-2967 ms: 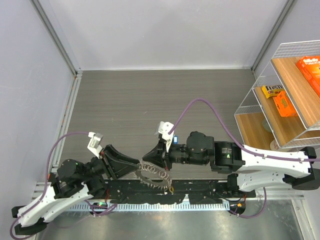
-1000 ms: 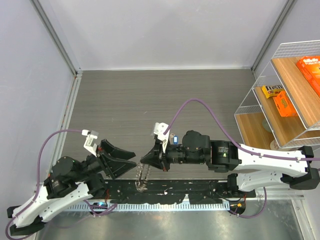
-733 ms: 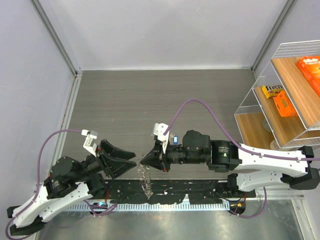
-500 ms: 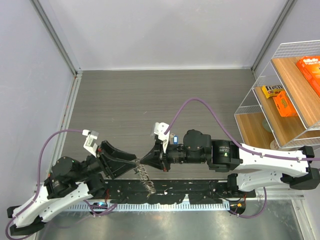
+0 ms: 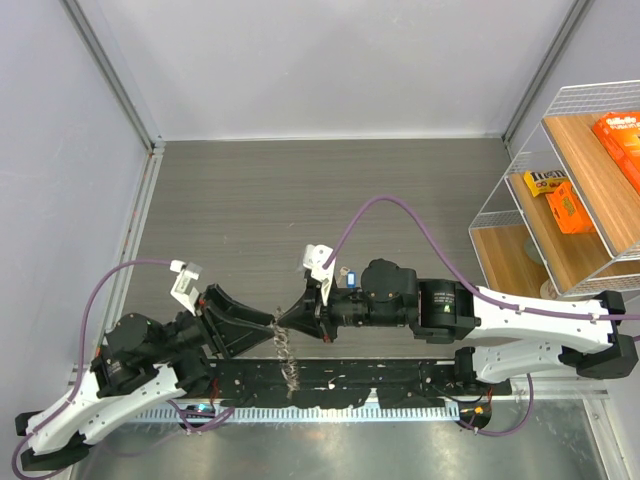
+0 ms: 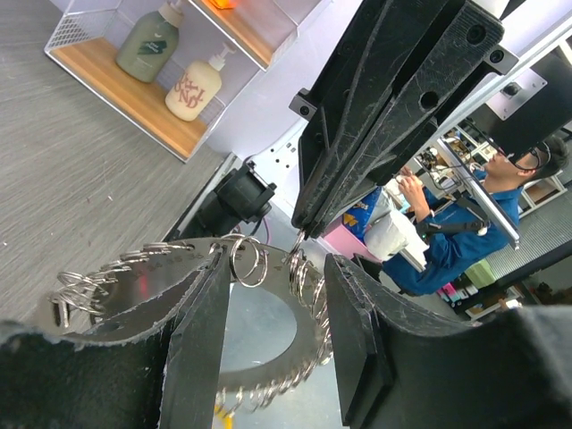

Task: Put the keys on the keyring

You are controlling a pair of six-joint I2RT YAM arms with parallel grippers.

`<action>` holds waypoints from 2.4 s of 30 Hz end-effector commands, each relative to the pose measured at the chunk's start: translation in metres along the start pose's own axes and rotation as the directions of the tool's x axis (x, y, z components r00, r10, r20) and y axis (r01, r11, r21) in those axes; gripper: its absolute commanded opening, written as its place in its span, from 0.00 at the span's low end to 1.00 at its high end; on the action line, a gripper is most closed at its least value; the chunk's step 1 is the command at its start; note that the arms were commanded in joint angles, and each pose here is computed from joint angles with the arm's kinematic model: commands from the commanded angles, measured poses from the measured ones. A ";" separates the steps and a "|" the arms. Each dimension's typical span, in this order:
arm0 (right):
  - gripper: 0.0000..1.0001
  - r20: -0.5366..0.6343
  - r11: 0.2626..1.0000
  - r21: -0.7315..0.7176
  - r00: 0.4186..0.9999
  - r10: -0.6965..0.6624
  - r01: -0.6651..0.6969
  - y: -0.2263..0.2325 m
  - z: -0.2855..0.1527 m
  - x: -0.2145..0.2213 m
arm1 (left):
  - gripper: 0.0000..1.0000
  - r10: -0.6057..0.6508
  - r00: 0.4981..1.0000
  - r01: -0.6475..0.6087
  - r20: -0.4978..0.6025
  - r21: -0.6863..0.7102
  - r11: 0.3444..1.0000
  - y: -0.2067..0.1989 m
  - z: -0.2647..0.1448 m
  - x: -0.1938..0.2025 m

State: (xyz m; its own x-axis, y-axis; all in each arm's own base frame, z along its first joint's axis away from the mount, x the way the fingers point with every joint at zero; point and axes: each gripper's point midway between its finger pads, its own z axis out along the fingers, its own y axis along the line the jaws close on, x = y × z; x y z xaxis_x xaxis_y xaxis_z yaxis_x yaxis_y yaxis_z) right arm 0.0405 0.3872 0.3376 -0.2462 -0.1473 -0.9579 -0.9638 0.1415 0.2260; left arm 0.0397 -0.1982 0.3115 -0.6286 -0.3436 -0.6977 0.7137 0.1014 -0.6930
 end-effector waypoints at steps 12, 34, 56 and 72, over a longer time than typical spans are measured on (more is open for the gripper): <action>0.05 0.140 0.999 -0.033 0.990 -0.009 0.014 0.011 -0.008 -0.048 | 0.49 0.007 1.000 -0.008 0.019 0.049 0.999 -0.009 0.006 -0.005; 0.06 0.167 0.999 -0.028 0.986 -0.011 0.016 0.012 -0.017 -0.052 | 0.00 0.013 0.999 -0.015 0.032 0.062 0.998 -0.011 0.005 -0.008; 0.06 0.095 0.990 -0.133 0.995 -0.023 0.036 0.028 -0.029 -0.003 | 0.00 0.084 0.991 -0.086 0.105 0.021 0.996 -0.010 -0.005 -0.024; 0.56 0.015 0.914 0.399 0.997 0.078 -0.078 -0.073 -0.061 0.041 | 0.00 0.348 0.928 -0.373 0.136 0.275 0.886 -0.048 -0.007 -0.014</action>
State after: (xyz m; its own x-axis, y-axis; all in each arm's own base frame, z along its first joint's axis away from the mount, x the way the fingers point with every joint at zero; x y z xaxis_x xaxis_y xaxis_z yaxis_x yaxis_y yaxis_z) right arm 0.0658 0.3302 0.3147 -0.2535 -0.1110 -0.9609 -0.9161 0.3467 0.2016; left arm 0.0317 -0.1978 0.3156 -0.4663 -0.3226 -0.8237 0.8544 0.0771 -0.5139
